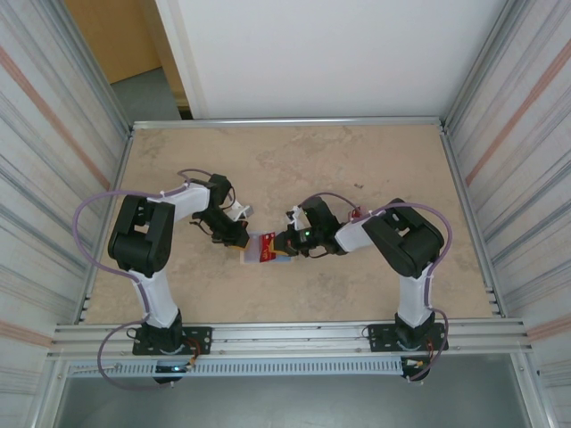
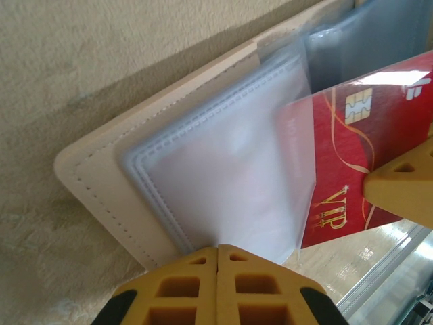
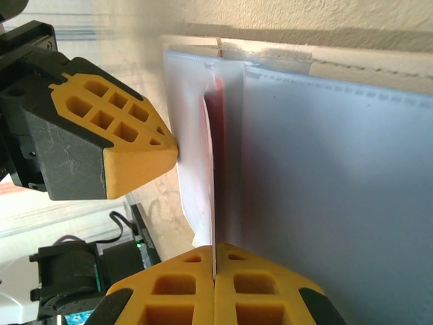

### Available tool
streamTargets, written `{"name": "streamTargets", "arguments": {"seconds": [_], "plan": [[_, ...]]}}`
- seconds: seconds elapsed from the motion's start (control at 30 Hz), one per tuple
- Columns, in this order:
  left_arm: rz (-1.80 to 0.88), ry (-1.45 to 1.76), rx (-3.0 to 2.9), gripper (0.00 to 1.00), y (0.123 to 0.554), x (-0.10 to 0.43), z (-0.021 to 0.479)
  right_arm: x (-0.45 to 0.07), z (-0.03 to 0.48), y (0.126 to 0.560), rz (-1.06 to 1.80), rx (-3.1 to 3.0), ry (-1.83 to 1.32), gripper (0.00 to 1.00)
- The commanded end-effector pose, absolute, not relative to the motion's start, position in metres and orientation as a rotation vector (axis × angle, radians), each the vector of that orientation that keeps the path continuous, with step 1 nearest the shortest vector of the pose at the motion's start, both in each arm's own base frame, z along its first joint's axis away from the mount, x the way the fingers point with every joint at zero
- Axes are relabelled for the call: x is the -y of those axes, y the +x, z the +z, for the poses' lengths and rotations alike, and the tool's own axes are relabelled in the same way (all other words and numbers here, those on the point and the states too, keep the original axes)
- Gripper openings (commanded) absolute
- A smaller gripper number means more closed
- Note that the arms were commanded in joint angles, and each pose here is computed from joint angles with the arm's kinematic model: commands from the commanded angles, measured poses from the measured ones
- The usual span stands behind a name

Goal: Put the credit cards into the card holder

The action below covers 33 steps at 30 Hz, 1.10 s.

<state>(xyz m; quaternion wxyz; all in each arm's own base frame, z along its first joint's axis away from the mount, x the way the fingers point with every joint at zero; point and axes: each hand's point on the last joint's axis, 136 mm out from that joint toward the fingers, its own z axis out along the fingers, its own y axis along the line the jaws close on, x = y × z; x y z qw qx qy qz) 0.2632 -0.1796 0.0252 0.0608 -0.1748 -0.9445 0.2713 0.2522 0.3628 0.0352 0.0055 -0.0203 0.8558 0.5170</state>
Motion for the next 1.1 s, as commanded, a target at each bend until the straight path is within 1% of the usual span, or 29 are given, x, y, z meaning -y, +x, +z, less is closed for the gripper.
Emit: {"name": "streamTargets", "arguments": {"seconds": [0.0,0.53,0.73,0.87,1.07], "plan": [[0.793,-0.537,2.852,0.0,0.259,0.176,0.021,-0.366,0.03,0.258,1.61,-2.664,-0.069,0.0],[0.798,-0.535,2.849,0.0,0.26,0.177,0.021,-0.364,0.026,0.268,1.61,-2.619,-0.034,0.0],[0.796,-0.534,2.853,0.0,0.26,0.176,0.021,-0.369,0.022,0.263,1.615,-2.632,-0.039,0.0],[0.791,-0.551,2.886,0.0,0.265,0.176,0.033,-0.37,0.02,0.256,1.613,-2.644,-0.033,0.0],[0.772,-0.597,2.94,0.03,0.272,0.174,0.056,-0.367,0.017,0.253,1.586,-2.67,-0.018,0.04]]}}
